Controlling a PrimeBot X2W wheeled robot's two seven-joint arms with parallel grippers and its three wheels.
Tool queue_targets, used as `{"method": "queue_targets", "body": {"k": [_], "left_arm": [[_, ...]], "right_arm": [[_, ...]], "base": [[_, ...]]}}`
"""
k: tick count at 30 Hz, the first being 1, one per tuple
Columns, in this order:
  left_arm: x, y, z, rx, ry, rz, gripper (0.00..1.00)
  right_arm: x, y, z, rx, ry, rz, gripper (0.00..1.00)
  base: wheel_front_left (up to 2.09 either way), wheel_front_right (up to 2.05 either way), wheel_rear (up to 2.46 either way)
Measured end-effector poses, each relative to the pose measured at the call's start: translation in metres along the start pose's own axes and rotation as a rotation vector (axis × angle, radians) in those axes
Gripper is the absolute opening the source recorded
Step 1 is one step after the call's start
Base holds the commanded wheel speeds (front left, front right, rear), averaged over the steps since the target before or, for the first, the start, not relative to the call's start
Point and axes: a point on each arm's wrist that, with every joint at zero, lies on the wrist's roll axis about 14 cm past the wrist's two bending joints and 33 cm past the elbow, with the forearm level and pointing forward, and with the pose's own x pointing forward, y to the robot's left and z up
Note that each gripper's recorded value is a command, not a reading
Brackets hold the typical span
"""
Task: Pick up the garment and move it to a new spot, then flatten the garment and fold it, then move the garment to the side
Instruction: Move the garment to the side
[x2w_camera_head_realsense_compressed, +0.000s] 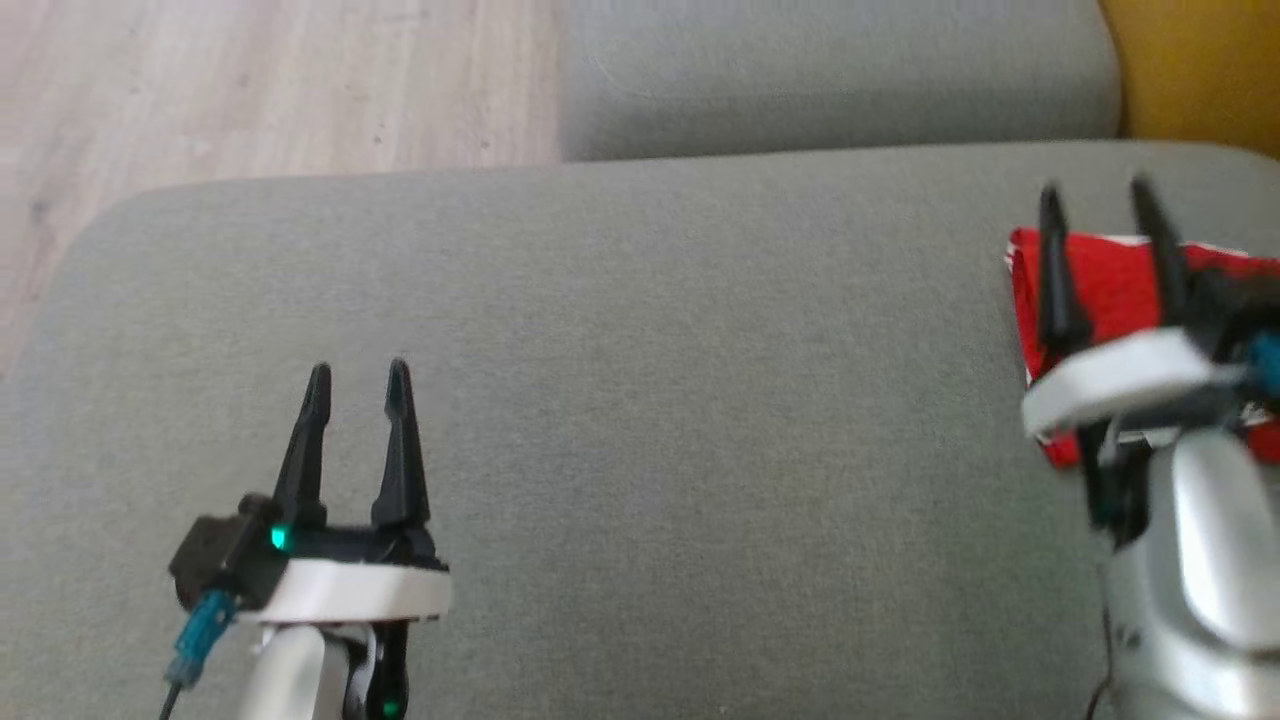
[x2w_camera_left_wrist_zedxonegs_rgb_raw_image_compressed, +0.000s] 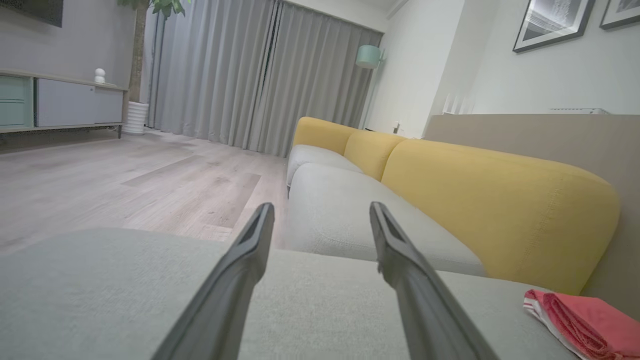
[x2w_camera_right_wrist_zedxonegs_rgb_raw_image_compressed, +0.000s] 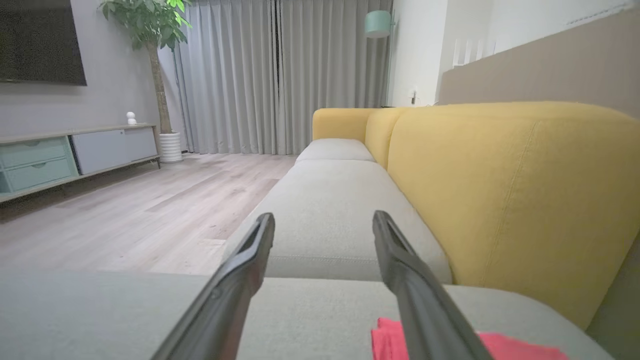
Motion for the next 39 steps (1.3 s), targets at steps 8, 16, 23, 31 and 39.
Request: {"method": "queue_targets", "body": {"k": [8, 16, 23, 31, 39], "left_arm": [[-0.023, 0.009, -0.006, 0.001, 0.023, 0.037, 1.0], [-0.023, 0.006, -0.011, -0.003, 0.039, 0.028, 1.0], [-0.021, 0.007, -0.012, 0.002, 0.04, 0.046, 1.0], [-0.02, 0.01, -0.011, -0.02, 0.034, 0.06, 1.0], [-0.022, 0.015, -0.008, -0.03, 0.026, 0.084, 1.0]], "right_arm": [[-0.054, 0.019, -0.062, 0.135, 0.103, 0.021, 1.0], [-0.07, 0.021, -0.079, 0.157, 0.131, 0.015, 1.0], [-0.072, 0.021, -0.081, 0.156, 0.132, 0.014, 1.0], [-0.073, 0.021, -0.079, 0.155, 0.122, 0.015, 1.0], [-0.073, 0.023, -0.078, 0.157, 0.121, 0.021, 1.0]], "base": [[0.0, 0.0, 0.0], [0.0, 0.0, 0.0], [0.0, 0.0, 0.0], [0.0, 0.0, 0.0], [0.0, 0.0, 0.0]]}}
